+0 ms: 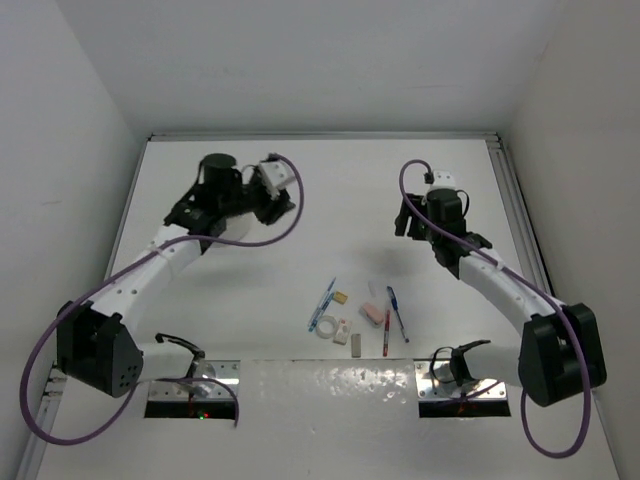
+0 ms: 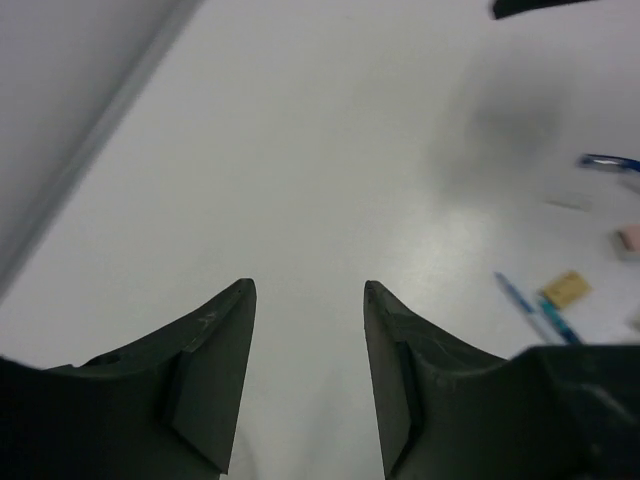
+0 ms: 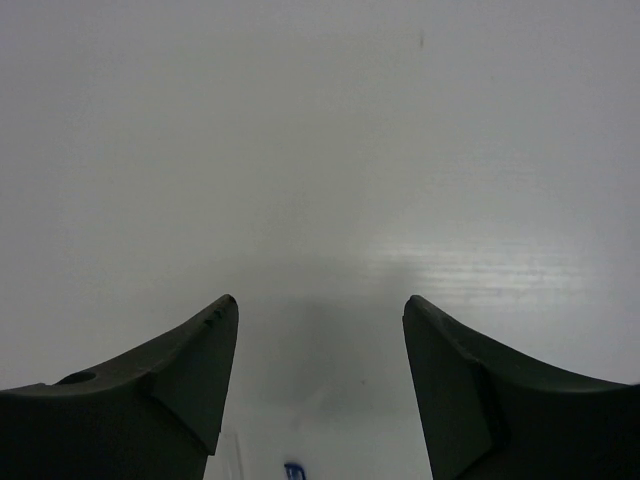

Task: Sort the stationery into containers
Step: Place the stationery in the storage box, then pick up the pen from the center of the board, then close the pen cap on the pen.

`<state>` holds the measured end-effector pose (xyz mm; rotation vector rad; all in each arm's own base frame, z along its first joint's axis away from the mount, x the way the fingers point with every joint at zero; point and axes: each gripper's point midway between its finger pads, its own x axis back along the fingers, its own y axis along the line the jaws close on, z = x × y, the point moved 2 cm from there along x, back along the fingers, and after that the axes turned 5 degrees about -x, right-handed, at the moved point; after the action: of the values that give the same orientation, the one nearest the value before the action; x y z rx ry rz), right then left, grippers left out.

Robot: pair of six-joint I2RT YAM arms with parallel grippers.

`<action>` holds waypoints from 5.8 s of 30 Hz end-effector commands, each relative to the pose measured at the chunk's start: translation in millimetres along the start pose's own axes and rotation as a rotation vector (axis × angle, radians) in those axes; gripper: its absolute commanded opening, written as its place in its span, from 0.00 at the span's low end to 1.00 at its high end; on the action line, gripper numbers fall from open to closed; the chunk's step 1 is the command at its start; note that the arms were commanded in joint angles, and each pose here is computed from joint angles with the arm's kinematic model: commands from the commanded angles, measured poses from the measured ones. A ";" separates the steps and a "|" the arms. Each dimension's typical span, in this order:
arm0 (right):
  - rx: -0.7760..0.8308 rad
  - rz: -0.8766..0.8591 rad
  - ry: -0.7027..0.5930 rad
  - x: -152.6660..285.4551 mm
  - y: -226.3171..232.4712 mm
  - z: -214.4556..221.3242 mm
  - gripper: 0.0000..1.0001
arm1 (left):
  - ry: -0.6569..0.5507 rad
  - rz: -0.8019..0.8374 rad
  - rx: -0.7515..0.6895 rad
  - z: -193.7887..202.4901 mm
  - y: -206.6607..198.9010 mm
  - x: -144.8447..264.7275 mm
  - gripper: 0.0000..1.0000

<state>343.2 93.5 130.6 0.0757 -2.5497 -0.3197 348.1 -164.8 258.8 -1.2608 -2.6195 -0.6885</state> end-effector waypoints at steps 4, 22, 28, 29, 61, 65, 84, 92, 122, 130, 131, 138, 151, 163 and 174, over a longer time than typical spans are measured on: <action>-0.080 0.106 0.124 31.2 -21.2 43.4 0.67 | 0.176 0.269 0.204 34.9 -107.6 -36.8 0.42; -0.153 0.168 0.163 52.9 -34.6 85.9 0.54 | 0.530 0.301 0.427 113.1 -214.4 -53.2 0.42; -0.243 0.138 0.136 49.6 -24.3 93.4 0.47 | 0.534 0.300 0.419 122.0 -223.7 -52.0 0.35; -0.254 0.135 0.123 48.3 -23.6 93.0 0.46 | 0.532 0.315 0.401 121.2 -229.6 -50.4 0.36; -0.285 0.223 0.115 62.6 -42.6 131.1 0.36 | 0.690 0.211 0.291 151.4 -240.9 -67.0 0.21; -0.251 0.226 0.110 61.8 -40.5 125.0 0.38 | 0.746 0.126 0.240 162.1 -227.7 -63.0 0.19; -0.306 0.238 0.186 26.9 5.4 121.0 0.47 | 0.920 0.177 0.302 193.1 -233.7 -44.8 0.35; -0.333 0.236 0.233 12.9 9.7 129.7 0.46 | 0.902 0.241 0.326 197.2 -242.6 -43.6 0.16; -0.365 0.368 0.282 -7.9 -14.4 145.8 0.06 | 0.772 0.255 0.219 156.8 -210.7 -33.1 0.00; -0.281 0.185 0.132 -10.4 3.3 92.7 0.00 | 0.551 0.281 0.199 109.3 -189.0 -38.1 0.00; -0.243 0.092 0.039 -8.1 15.8 61.2 0.00 | 0.498 0.279 0.194 99.9 -184.7 -41.4 0.00; -0.203 -0.310 -0.367 44.2 79.2 -79.4 0.00 | 0.134 0.267 0.145 12.1 -146.5 -45.6 0.00; 0.080 -0.924 -0.747 169.2 191.9 -227.8 0.00 | -0.532 0.234 0.164 -166.4 -87.7 -7.7 0.00; 0.093 -1.017 -0.792 212.5 203.9 -218.2 0.00 | -0.681 0.307 0.308 -184.0 -98.5 16.7 0.00; 0.159 -1.045 -0.791 214.5 209.8 -194.2 0.00 | -0.686 0.248 0.435 -176.5 -88.8 13.3 0.00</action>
<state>279.5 229.7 443.2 1.5741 -3.0031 -0.6569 262.2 -293.7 364.0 -1.8262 -2.6835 0.3415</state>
